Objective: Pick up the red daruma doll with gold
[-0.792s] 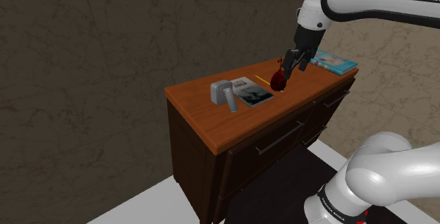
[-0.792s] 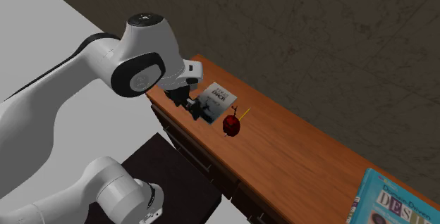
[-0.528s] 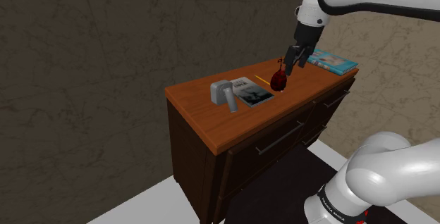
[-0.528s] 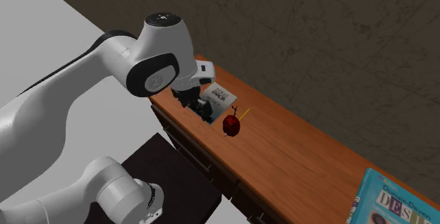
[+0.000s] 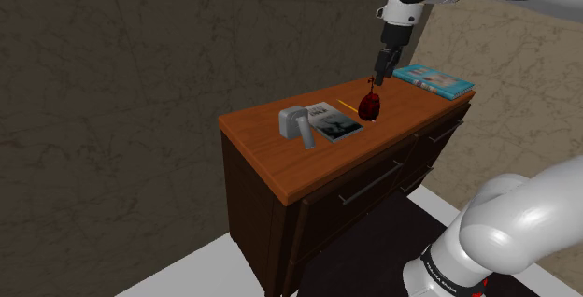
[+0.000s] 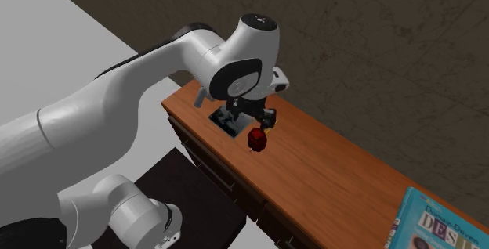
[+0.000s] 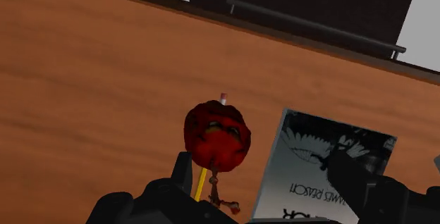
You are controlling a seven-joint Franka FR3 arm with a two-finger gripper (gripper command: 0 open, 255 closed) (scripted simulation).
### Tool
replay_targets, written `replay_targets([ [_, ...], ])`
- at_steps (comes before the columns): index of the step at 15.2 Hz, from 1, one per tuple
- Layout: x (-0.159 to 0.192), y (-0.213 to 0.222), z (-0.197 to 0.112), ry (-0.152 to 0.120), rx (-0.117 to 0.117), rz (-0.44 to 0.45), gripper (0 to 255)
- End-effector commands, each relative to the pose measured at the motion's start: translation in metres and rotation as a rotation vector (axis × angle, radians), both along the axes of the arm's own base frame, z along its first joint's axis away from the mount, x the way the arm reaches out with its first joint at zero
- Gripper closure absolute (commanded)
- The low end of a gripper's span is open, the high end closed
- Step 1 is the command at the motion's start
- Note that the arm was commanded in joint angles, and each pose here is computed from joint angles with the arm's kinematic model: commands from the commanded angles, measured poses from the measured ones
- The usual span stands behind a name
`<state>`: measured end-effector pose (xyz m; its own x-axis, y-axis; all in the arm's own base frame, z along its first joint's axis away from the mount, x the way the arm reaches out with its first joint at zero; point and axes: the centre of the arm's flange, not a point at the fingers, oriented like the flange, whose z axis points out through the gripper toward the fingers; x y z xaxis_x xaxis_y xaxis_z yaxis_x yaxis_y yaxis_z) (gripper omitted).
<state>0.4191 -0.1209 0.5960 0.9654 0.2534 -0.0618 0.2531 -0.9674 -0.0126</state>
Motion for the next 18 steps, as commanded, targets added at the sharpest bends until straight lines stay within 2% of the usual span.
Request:
replay_targets([
  [1,0.025,-0.021,0.002,0.023,0.02,0.055,0],
  [2,0.033,-0.027,0.0,0.031,0.027,0.073,0],
  [11,0.033,-0.027,-0.04,0.031,0.027,0.073,0],
  [12,0.033,-0.027,-0.039,0.031,0.027,0.073,255],
  [18,0.033,-0.027,-0.039,0.031,0.027,0.073,255],
])
